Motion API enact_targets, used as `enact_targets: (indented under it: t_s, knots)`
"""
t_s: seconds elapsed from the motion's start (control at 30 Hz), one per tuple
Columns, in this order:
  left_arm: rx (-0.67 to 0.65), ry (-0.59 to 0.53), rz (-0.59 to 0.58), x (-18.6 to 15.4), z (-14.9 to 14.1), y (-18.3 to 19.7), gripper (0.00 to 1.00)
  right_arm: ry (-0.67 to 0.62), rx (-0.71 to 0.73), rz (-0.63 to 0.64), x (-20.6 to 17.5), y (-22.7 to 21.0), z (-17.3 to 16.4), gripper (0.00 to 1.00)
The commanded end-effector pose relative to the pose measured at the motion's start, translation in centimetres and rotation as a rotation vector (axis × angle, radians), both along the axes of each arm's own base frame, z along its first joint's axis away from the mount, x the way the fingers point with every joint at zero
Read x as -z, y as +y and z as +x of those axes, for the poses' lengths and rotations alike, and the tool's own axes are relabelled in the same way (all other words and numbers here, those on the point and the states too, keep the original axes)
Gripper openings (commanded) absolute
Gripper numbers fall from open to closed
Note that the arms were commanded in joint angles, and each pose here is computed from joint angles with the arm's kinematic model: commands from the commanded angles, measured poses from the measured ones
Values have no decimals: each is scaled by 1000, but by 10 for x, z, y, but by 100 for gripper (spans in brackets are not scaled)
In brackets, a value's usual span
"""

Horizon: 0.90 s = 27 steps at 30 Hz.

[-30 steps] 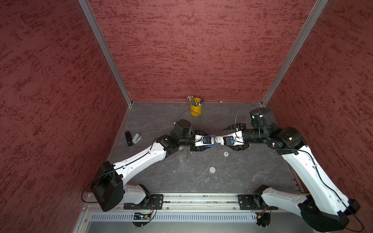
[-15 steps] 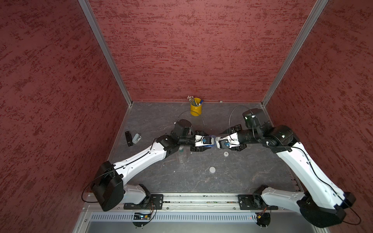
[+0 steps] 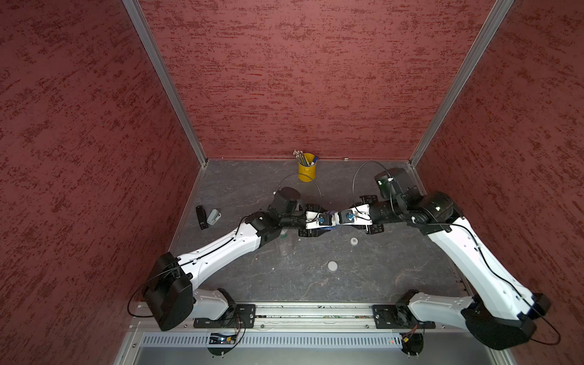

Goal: Screw on the bottle caps
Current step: Screw the bottle cap onto the plastic bottle.

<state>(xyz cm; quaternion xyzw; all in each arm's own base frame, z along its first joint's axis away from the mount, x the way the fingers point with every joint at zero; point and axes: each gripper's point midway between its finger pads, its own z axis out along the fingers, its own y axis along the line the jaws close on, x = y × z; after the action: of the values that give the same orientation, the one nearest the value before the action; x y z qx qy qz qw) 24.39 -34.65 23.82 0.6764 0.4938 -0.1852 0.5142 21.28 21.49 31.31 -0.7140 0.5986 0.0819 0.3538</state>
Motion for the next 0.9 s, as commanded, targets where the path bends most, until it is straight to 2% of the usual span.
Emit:
enact_targets:
  t_s: [0.0,0.13,0.2,0.33,0.4,0.53,0.63,0.77,0.87]
  knots:
    - [-82,-231,-101,-32,13,-11,54,306,298,143,11,13,1,19]
    - [-139,-360,-112,-38,16,-17,53,548,757,437,8,17,28,21]
    - [-151,-401,-116,-38,16,-19,53,702,921,629,-5,19,31,24]
    - [-173,-449,-132,-39,17,-21,53,962,1102,1013,-31,19,40,25]
    - [-175,-468,-135,-39,18,-22,53,1086,1235,1177,-31,9,48,25]
    - [-162,-490,-119,-35,15,-25,53,1299,1407,1304,-17,1,51,27]
    - [-167,-486,-106,-32,16,-24,53,1330,1450,1310,-16,-2,48,30]
    - [-185,-470,-96,-29,19,-20,53,1183,1431,1335,-28,-18,47,53]
    - [-188,-459,-71,-23,20,-16,53,1102,1411,1328,-29,-26,44,62]
